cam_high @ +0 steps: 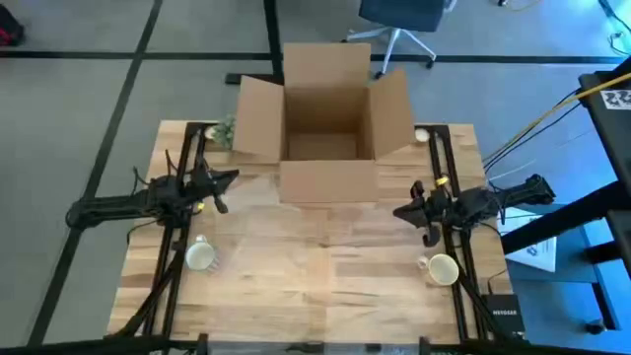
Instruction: Wrap mug
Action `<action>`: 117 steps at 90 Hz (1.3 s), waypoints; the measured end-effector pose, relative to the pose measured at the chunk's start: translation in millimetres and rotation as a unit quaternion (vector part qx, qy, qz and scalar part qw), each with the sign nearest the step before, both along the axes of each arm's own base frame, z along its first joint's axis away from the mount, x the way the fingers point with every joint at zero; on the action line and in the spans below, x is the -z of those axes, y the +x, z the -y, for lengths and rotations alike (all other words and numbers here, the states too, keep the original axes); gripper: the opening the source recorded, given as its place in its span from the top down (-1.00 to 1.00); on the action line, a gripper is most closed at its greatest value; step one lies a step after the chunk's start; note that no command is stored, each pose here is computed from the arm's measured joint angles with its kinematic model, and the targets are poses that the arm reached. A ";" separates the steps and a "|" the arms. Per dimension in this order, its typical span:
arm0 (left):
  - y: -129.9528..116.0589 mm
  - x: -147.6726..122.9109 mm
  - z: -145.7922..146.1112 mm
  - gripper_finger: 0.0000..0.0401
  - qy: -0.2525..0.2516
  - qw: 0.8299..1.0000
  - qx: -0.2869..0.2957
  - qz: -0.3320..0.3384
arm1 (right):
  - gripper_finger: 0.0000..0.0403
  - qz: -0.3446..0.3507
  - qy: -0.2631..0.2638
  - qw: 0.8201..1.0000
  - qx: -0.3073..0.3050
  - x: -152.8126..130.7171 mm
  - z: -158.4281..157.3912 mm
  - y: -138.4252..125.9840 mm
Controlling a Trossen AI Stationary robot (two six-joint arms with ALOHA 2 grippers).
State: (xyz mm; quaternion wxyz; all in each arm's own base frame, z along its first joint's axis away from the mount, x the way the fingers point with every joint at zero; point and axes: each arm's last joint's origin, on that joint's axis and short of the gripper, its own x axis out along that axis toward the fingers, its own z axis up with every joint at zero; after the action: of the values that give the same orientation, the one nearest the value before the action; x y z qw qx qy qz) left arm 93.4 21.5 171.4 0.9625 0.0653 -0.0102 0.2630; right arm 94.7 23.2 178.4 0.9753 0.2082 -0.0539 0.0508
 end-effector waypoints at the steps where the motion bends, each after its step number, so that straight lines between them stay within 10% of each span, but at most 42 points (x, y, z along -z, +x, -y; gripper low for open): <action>1: 0.0 0.0 0.0 1.00 0.000 1.000 0.000 0.000 | 0.95 0.002 0.008 1.000 0.000 -0.5 0.1 -0.1; 28: 0.0 0.0 0.0 1.00 0.000 1.000 0.000 0.000 | 0.95 0.036 -0.054 0.997 0.053 -29.4 3.7 -3.9; 55: 0.0 0.0 0.0 1.00 0.000 1.000 0.000 0.000 | 0.95 -0.212 -0.080 0.973 -0.040 -99.3 -3.3 3.0; 74: 0.0 0.0 0.0 1.00 0.000 1.000 0.000 0.000 | 0.95 -0.479 -0.004 0.877 -0.042 -133.9 -10.3 15.5; 99: 0.0 0.0 0.0 1.00 0.002 1.000 0.000 -0.001 | 0.93 -0.715 0.047 0.697 -0.028 -126.8 -24.9 33.9; 117: 0.0 -0.1 0.0 1.00 -0.005 1.000 0.000 0.003 | 0.62 -0.743 0.020 0.668 -0.026 -116.5 -49.3 28.4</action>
State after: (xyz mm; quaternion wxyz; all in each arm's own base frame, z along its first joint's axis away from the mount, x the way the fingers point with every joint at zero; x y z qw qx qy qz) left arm 93.4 21.5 171.5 0.9628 0.0600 -0.0119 0.2634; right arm 123.2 72.5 294.8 0.6863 0.1978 0.6933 -0.0961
